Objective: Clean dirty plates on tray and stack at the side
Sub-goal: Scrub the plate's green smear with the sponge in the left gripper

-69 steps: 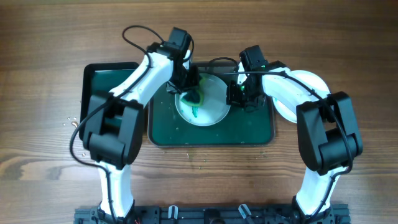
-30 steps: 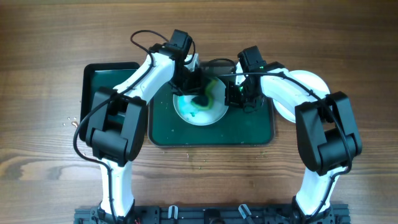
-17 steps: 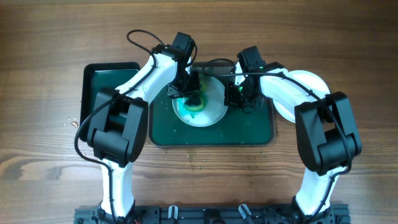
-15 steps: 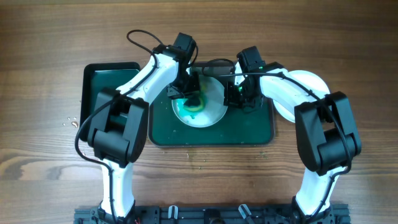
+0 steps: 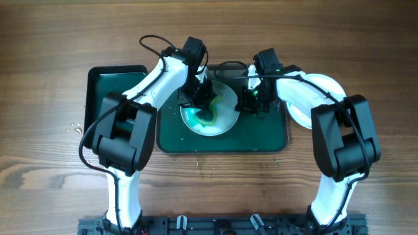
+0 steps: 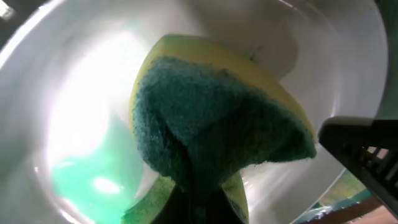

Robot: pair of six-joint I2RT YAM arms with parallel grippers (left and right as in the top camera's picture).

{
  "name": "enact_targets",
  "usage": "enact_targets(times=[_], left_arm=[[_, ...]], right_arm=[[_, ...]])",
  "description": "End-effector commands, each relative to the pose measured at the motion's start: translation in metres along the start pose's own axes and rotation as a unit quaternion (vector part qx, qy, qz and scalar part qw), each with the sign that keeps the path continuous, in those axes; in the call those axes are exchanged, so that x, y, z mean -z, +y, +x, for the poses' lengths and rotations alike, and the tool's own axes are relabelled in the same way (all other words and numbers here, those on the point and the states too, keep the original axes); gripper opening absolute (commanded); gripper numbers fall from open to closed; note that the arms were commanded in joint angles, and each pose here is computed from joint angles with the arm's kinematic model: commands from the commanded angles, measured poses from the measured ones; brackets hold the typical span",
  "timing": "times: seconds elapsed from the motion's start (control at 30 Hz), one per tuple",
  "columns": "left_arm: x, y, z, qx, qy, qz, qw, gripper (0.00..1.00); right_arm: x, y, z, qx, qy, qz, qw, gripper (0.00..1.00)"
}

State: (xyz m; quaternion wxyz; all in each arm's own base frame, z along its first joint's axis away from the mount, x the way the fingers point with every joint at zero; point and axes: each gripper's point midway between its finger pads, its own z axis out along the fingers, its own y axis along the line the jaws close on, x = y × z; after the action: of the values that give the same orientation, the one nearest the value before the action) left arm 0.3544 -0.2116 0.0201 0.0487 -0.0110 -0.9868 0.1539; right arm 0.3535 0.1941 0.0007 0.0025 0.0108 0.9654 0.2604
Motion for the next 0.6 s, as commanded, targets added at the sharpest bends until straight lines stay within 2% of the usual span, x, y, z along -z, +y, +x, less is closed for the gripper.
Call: enact_targets(times=[0.0,0.13,0.27,0.4,0.5,0.57], left_arm=[[0.000,0.020,-0.001,-0.002,-0.008,-0.049,0.999,0.04],[0.003,0.038,0.005,0.030,-0.006,-0.104,0.994,0.04],[0.001,0.033,0.012,0.043,0.006,-0.100,0.994,0.04],[-0.002,0.002,0.024,0.013,0.043,-0.013,0.999,0.04],[0.000,-0.025,0.033,-0.033,0.069,0.067,0.995,0.04],[0.002,-0.033,0.033,-0.046,0.070,0.093,0.992,0.04]], right_arm=[[-0.013,-0.003,0.009,0.003,0.026,-0.022,0.999,0.04],[-0.022,-0.006,0.011,0.001,0.036,-0.028,0.999,0.04],[-0.022,-0.004,0.010,0.007,0.035,-0.035,0.999,0.04],[-0.022,-0.004,0.010,0.007,0.035,-0.035,0.999,0.04],[-0.022,-0.004,0.010,0.007,0.035,-0.035,0.999,0.04],[-0.022,-0.004,0.010,0.008,0.035,-0.035,0.999,0.04]])
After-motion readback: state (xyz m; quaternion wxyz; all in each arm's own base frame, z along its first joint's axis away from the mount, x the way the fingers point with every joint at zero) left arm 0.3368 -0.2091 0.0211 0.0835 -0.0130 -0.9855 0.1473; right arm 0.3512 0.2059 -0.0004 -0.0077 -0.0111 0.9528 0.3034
